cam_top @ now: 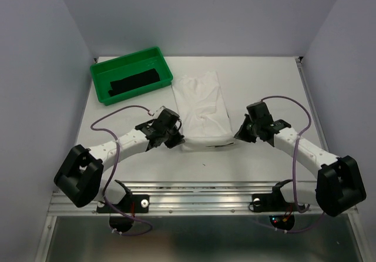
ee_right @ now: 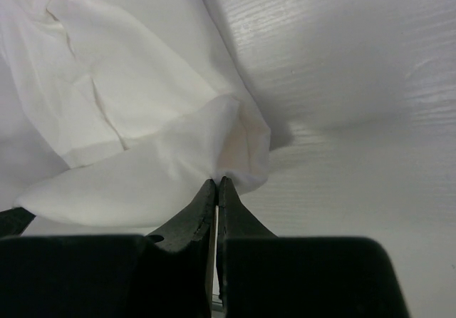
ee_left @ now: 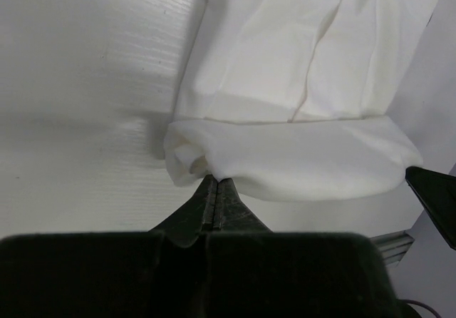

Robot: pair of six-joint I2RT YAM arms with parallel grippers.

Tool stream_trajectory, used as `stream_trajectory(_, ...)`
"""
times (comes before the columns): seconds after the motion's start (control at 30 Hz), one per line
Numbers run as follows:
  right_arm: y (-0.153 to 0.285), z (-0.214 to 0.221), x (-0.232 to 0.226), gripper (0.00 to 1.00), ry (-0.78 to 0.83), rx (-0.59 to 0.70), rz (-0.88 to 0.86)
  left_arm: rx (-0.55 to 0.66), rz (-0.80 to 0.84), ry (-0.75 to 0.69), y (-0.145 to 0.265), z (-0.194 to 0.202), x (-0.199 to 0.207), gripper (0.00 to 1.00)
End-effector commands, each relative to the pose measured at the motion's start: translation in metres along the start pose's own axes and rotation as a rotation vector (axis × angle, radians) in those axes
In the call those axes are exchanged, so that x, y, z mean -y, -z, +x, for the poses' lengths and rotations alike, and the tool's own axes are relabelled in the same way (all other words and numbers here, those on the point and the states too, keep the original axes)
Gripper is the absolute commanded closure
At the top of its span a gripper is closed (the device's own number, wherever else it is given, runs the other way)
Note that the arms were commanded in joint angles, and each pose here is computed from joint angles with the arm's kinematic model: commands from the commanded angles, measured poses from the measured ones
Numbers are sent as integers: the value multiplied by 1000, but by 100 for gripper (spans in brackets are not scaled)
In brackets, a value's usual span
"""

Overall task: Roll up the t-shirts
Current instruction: Roll the T-shirt to the center of the board.

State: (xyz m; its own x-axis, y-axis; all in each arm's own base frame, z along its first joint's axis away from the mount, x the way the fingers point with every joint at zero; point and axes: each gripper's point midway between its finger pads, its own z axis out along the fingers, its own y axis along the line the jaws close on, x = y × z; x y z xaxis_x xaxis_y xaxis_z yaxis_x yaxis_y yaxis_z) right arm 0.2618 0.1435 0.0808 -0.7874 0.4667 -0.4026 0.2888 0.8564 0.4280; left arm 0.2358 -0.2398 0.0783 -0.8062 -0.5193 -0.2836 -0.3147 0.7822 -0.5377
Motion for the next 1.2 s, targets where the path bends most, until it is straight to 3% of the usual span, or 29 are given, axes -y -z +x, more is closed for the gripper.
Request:
stream_trajectory(0.0, -4, -27, -15, 99, 26, 66, -8, 11, -9, -50, -4, -14, 6, 100)
stream_trajectory(0.43, -32, -58, -25, 98, 39, 112, 70, 19, -58, -80, -32, -42, 3, 100)
stream_trajectory(0.63, -48, -71, -21, 93, 33, 141, 122, -1, -105, -127, -50, -46, -2, 100)
stream_trajectory(0.7, -51, -77, -25, 86, 37, 158, 122, -6, -116, -136, -53, -47, -4, 95)
stream_trajectory(0.83, -43, -91, -38, 69, 54, 194, 92, 1, -122, -130, -49, -50, -2, 72)
stream_trajectory(0.97, -19, -99, -44, 64, 77, 234, 59, 111, -101, -105, -21, -71, 8, 52)
stream_trajectory(1.1, 8, -100, -49, 64, 91, 256, 7, 216, -120, -70, 7, -87, 5, 51)
stream_trajectory(1.17, 19, -91, -55, 65, 108, 247, -42, 236, -96, -56, 20, -86, 8, 57)
